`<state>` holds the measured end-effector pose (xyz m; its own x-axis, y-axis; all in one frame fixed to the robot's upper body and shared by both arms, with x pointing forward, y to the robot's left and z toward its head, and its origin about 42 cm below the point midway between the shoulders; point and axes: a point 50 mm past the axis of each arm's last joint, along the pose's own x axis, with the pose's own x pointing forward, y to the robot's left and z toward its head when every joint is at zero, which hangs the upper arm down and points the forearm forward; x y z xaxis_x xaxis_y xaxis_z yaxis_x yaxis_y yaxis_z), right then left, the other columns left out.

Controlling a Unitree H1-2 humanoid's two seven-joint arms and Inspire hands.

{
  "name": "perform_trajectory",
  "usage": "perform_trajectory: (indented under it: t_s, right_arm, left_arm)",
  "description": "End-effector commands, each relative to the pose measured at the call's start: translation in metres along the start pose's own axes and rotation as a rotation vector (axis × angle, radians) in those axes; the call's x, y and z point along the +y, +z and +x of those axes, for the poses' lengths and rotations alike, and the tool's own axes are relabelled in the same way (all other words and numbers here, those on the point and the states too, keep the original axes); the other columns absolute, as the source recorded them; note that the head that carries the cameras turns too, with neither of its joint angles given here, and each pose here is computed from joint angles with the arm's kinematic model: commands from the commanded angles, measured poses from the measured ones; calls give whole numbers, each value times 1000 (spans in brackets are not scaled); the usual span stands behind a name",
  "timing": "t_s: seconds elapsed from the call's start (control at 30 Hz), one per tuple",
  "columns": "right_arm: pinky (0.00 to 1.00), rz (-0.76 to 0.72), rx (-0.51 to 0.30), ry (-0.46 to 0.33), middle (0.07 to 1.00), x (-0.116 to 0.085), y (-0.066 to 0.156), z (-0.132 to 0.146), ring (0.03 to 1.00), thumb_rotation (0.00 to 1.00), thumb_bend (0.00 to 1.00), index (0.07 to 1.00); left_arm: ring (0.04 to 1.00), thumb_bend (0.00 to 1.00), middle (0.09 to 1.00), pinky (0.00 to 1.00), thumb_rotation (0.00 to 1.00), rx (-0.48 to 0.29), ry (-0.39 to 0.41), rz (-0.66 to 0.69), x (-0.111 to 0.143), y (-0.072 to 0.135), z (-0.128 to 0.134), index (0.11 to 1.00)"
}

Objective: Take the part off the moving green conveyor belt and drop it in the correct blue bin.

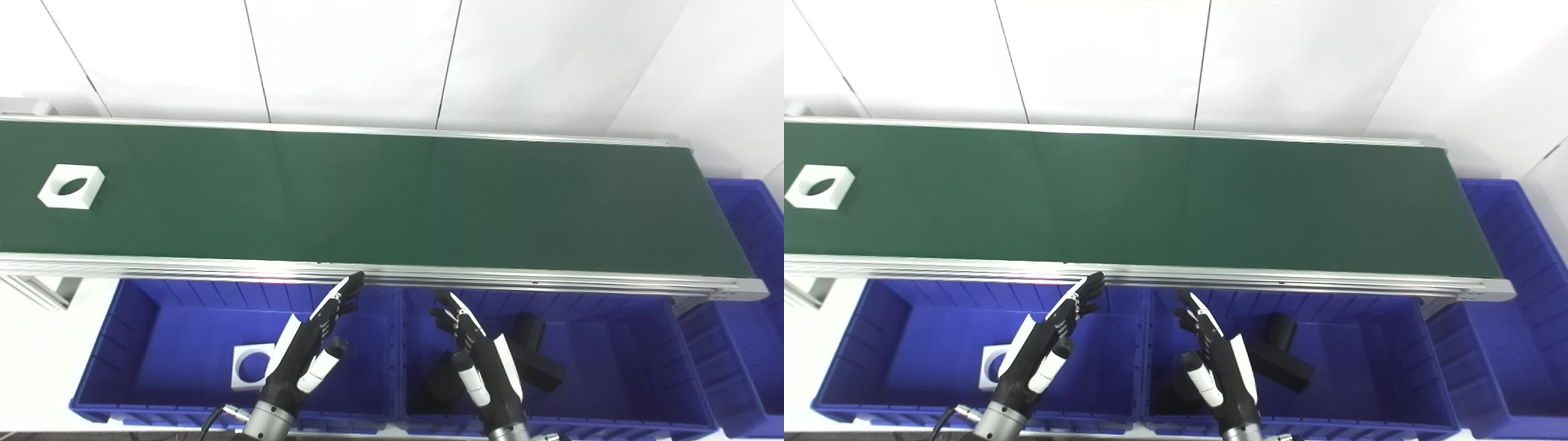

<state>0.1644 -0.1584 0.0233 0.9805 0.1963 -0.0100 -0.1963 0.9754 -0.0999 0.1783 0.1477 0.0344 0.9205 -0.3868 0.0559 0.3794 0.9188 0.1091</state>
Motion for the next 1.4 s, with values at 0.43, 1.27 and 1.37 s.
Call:
perform_trajectory:
  t_s: [0.43,1.27,1.37]
  right_arm:
    - [871,6,-84,6,924,-3,8,4,877,1000,888,908]
    - [874,-21,-46,11,931,-17,-5,4,883,1000,864,912]
    - [883,-19,-38,7,930,-21,-8,5,883,1000,844,910]
  left_arm:
    - [943,712,946,920,1000,-25,-14,-35,-16,10,1,938]
    - [917,834,913,880,1000,-120,-26,-64,-21,31,18,909]
    - [912,836,905,871,1000,-128,-23,-69,-23,29,20,902]
